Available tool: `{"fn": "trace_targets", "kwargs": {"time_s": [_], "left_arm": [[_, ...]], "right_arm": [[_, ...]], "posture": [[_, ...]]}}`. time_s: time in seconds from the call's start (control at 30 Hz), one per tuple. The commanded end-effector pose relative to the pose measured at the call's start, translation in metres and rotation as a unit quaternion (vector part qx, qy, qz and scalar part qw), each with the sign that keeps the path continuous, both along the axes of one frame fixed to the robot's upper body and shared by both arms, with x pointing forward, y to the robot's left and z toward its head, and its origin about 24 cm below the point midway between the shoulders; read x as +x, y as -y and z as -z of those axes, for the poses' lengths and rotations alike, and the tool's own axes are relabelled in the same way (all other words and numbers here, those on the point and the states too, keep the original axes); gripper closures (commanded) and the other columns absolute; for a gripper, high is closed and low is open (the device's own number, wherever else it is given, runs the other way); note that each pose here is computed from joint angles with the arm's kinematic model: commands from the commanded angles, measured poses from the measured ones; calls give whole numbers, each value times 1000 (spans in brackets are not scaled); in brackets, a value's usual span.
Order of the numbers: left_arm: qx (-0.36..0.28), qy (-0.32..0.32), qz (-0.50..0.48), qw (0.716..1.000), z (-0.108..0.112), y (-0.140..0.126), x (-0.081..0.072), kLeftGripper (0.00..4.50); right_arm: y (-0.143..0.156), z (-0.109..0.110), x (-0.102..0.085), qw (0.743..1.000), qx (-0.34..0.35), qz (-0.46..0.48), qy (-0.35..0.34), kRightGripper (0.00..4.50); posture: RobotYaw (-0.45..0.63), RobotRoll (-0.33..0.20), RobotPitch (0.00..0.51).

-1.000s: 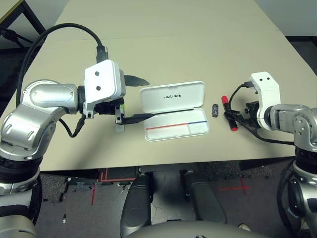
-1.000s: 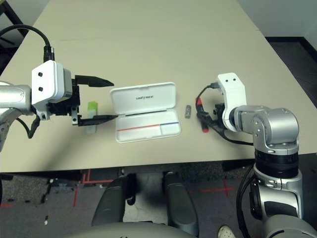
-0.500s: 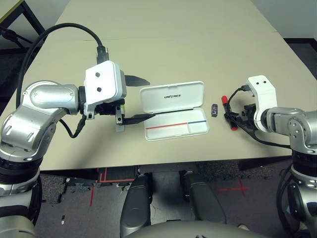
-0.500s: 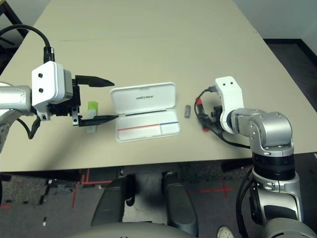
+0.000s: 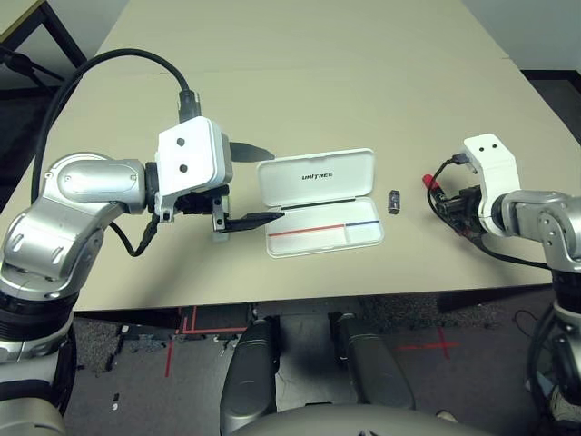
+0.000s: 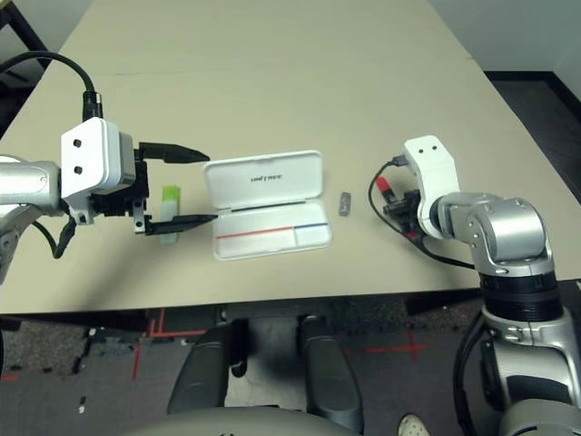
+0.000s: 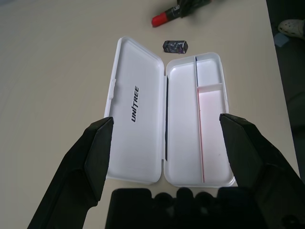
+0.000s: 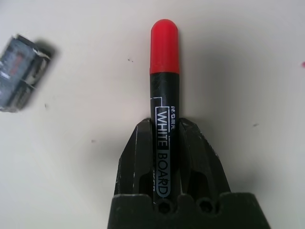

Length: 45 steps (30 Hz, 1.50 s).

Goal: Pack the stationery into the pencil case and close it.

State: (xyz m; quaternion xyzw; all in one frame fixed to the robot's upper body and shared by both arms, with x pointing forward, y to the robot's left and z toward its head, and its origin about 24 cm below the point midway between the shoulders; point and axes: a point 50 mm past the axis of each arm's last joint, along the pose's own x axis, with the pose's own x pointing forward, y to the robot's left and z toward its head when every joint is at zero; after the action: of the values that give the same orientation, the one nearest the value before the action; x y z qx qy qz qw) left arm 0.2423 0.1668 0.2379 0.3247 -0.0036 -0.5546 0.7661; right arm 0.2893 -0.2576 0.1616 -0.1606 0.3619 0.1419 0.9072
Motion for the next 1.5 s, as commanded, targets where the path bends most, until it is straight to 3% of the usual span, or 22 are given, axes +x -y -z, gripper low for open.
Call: {"fn": "trace_targets", "kwargs": {"time_s": [0.03, 0.3, 0.43, 0.57, 0.83, 1.23, 1.5], "left_arm": [[12, -4, 13, 1000, 0, 3, -3, 0], [16, -8, 13, 1000, 1, 3, -3, 0], [25, -10, 11, 1000, 1, 2, -2, 0], [26, -9, 9, 1000, 0, 2, -2, 0], [35, -7, 2, 999, 1, 1, -4, 0], [42, -1, -9, 999, 0, 0, -3, 0], [44, 2, -15, 999, 2, 1, -4, 0]], "right_arm": [[5, -21, 4, 996, -29, -81, 17, 4006], [9, -63, 9, 965, -82, -246, 29, 4006], [-9, -86, 10, 923, -106, -369, 12, 4006], [-23, -91, 9, 895, -95, -435, -14, 4006], [-53, -86, 5, 840, -76, -536, -40, 4006], [-107, -63, 14, 801, -58, -596, -19, 4006], [-129, -47, 24, 791, -77, -607, 1, 4006]], "posture": [[2, 0, 213], [-5, 0, 207], [-1, 0, 202], [7, 0, 197], [29, 0, 188], [49, 0, 180], [68, 0, 180]]}}
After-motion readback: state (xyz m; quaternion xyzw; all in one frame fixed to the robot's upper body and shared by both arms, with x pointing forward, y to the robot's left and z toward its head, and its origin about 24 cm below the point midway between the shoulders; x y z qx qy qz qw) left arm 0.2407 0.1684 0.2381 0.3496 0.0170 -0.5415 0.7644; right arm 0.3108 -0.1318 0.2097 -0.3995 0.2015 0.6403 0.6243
